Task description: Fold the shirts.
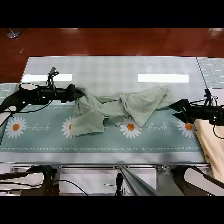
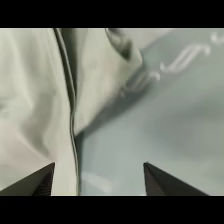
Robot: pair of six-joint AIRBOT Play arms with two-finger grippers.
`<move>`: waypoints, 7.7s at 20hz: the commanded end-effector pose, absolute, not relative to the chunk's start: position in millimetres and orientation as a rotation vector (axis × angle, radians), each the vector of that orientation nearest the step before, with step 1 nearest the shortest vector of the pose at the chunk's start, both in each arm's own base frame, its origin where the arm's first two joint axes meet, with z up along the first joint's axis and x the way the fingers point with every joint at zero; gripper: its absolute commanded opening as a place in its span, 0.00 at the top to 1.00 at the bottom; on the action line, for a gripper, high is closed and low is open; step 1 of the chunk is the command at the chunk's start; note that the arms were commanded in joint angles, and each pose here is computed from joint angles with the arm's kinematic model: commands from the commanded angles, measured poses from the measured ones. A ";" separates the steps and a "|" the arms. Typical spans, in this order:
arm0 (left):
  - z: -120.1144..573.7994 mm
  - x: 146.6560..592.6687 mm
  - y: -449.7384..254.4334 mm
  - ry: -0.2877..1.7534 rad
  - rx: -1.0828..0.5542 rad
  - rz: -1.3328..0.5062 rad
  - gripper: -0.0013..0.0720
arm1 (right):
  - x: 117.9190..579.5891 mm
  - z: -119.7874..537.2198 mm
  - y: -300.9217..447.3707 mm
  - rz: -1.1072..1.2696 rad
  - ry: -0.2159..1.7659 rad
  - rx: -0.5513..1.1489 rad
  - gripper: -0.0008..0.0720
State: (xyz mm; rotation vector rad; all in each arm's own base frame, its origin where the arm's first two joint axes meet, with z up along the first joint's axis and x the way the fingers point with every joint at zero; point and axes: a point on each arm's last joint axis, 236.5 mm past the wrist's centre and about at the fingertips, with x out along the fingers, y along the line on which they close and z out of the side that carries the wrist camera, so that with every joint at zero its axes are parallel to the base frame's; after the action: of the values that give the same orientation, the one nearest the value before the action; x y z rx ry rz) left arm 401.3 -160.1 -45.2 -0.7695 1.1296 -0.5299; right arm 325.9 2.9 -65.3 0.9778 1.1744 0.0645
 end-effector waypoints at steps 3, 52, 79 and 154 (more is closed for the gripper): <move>-39.4 393.7 -167.8 1.154 -0.775 -0.579 0.93 | 364.9 -65.8 -12.8 0.054 1.153 1.019 0.12; 285.8 229.2 26.6 0.558 0.090 0.082 0.93 | 191.8 409.6 12.3 0.007 0.410 0.083 0.97; -21.3 343.2 -85.5 1.477 -0.483 -0.418 0.03 | 502.9 40.7 4.2 0.290 1.078 0.846 0.12; 423.3 297.8 -33.4 0.383 -0.120 -0.231 0.94 | 258.6 483.9 70.0 0.342 0.206 0.050 0.97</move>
State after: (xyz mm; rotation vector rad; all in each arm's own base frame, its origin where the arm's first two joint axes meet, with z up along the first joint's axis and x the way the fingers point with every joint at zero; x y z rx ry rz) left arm 349.6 -62.2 404.0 -0.2434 0.3950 -0.4340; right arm 318.1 69.7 457.3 0.1350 0.2976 0.4067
